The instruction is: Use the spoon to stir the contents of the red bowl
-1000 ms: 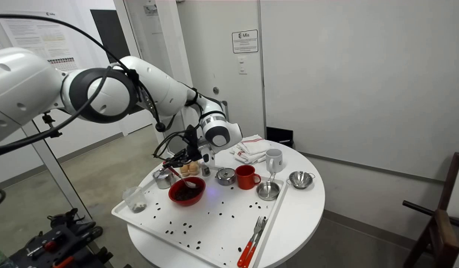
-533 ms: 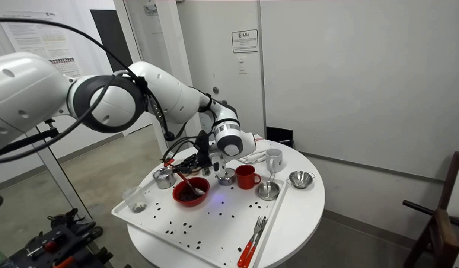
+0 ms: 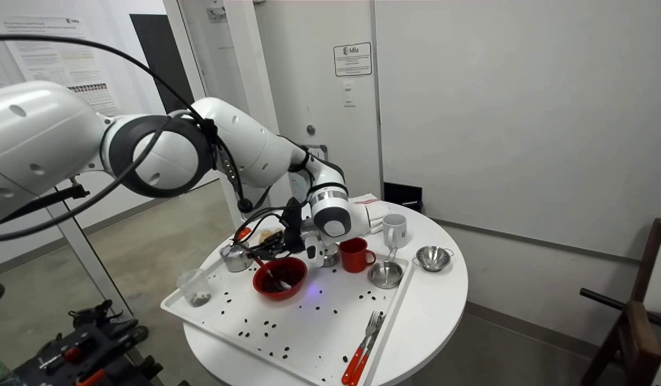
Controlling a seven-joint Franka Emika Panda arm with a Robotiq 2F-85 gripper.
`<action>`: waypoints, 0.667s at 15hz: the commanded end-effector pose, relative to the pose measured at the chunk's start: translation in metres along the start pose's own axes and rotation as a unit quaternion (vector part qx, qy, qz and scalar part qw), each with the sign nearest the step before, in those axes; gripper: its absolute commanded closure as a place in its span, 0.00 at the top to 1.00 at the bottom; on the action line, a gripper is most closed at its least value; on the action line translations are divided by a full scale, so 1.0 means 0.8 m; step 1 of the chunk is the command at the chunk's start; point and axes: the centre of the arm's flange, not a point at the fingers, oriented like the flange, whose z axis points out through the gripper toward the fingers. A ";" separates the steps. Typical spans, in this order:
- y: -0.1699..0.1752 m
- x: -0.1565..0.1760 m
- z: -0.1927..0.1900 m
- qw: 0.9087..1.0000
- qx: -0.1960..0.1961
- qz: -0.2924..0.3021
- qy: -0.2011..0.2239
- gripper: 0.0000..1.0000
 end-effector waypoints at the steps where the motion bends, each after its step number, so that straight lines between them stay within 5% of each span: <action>1: -0.019 -0.008 0.033 0.999 -0.037 -0.004 0.004 0.09; 10: -0.091 -0.054 0.081 0.995 -0.087 -0.028 0.031 0.09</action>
